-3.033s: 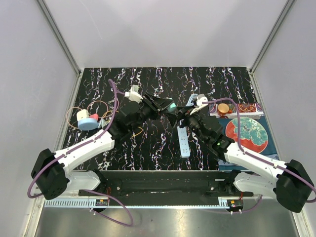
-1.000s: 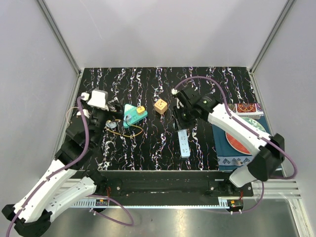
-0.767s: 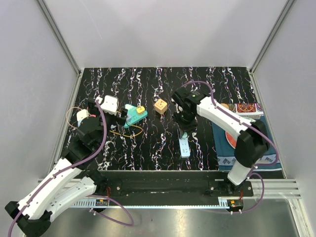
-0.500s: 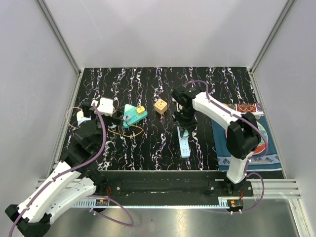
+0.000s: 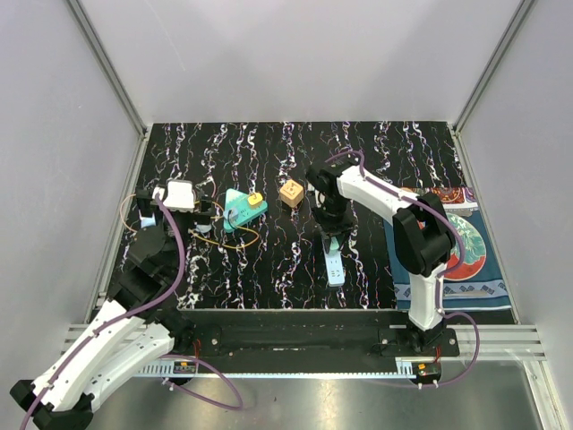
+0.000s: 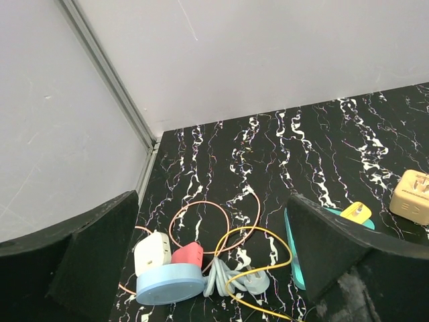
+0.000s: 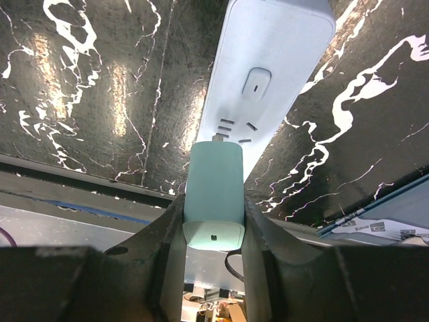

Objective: Insert the plug
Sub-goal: Insert the plug into the socket.

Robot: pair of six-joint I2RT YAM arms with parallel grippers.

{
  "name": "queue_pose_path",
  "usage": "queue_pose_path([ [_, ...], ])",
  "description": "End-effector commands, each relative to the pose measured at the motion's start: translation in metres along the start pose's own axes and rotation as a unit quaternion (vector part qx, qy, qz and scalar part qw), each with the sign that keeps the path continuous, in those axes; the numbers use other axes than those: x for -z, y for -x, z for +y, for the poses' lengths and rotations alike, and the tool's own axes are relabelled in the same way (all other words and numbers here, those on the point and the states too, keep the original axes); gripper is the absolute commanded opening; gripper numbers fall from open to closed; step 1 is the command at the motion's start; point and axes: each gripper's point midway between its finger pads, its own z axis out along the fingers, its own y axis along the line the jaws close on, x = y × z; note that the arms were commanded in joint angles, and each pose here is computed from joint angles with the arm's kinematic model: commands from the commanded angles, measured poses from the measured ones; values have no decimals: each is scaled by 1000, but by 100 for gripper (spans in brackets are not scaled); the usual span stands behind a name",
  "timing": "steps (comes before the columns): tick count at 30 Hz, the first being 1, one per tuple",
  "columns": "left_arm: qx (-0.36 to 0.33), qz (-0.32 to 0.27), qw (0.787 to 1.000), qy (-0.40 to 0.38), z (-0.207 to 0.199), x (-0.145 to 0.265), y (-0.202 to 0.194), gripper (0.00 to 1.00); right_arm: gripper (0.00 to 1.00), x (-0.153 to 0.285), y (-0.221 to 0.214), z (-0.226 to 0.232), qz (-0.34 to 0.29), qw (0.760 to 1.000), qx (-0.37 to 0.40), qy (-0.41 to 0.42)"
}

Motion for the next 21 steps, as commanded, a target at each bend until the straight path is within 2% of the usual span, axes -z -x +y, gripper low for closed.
queue_pose_path([
  [1,17,-27,999,29,14,2,14,99,0,4,3,1,2,1000,5,6],
  [21,18,-28,999,24,12,1,13,99,0,-13,3,-3,12,999,-39,4],
])
